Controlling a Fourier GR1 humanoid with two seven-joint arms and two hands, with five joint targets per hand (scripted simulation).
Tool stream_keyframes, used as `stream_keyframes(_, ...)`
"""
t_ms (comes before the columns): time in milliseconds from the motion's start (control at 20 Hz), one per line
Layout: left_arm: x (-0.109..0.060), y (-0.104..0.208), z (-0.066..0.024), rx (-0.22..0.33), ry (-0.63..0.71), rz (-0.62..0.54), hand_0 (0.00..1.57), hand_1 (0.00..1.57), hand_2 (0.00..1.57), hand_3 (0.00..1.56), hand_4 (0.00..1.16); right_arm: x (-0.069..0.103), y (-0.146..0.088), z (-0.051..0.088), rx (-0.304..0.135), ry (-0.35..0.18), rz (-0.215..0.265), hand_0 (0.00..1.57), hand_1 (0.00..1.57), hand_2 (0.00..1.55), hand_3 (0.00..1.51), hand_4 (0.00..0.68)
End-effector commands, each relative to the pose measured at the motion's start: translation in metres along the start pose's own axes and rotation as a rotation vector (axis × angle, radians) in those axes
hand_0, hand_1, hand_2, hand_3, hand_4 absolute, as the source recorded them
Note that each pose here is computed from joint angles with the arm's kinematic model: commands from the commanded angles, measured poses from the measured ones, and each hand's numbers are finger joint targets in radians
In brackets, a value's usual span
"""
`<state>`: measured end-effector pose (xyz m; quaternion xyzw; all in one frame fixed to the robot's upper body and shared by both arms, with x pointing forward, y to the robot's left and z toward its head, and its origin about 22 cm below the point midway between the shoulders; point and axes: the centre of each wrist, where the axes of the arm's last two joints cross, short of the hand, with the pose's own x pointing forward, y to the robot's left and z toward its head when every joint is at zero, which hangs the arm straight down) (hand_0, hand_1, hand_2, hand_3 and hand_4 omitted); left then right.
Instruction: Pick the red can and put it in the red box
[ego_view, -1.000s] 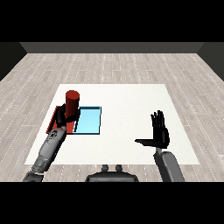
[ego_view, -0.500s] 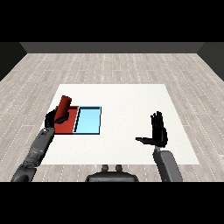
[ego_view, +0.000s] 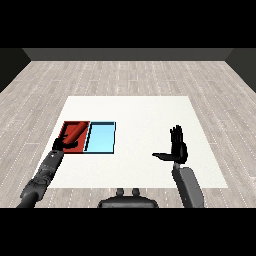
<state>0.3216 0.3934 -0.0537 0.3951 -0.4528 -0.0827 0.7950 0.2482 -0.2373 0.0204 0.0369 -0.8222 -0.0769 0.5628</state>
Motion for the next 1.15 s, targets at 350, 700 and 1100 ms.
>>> stream_keyframes(350, 0.002, 0.014, -0.0087, -0.036, 0.009, 0.076, 0.0, 0.0, 0.0, 0.0, 0.0, -0.004, 0.002, -0.012, 0.019, -0.029, -0.026, 0.0, 0.0, 0.0, 0.0, 0.0)
stream_keyframes(700, 0.082, 0.001, -0.0091, -0.083, -0.543, 0.769, 0.0, 0.0, 0.0, 0.0, 0.0, -0.004, -0.003, -0.012, 0.053, -0.025, -0.045, 0.0, 0.0, 0.0, 0.0, 0.0)
stream_keyframes(1100, 0.09, -0.087, 0.0512, -0.29, -0.84, 1.107, 0.0, 0.0, 0.0, 0.0, 0.0, -0.015, -0.009, -0.004, 0.087, -0.026, 0.01, 0.0, 0.0, 0.0, 0.0, 0.0)
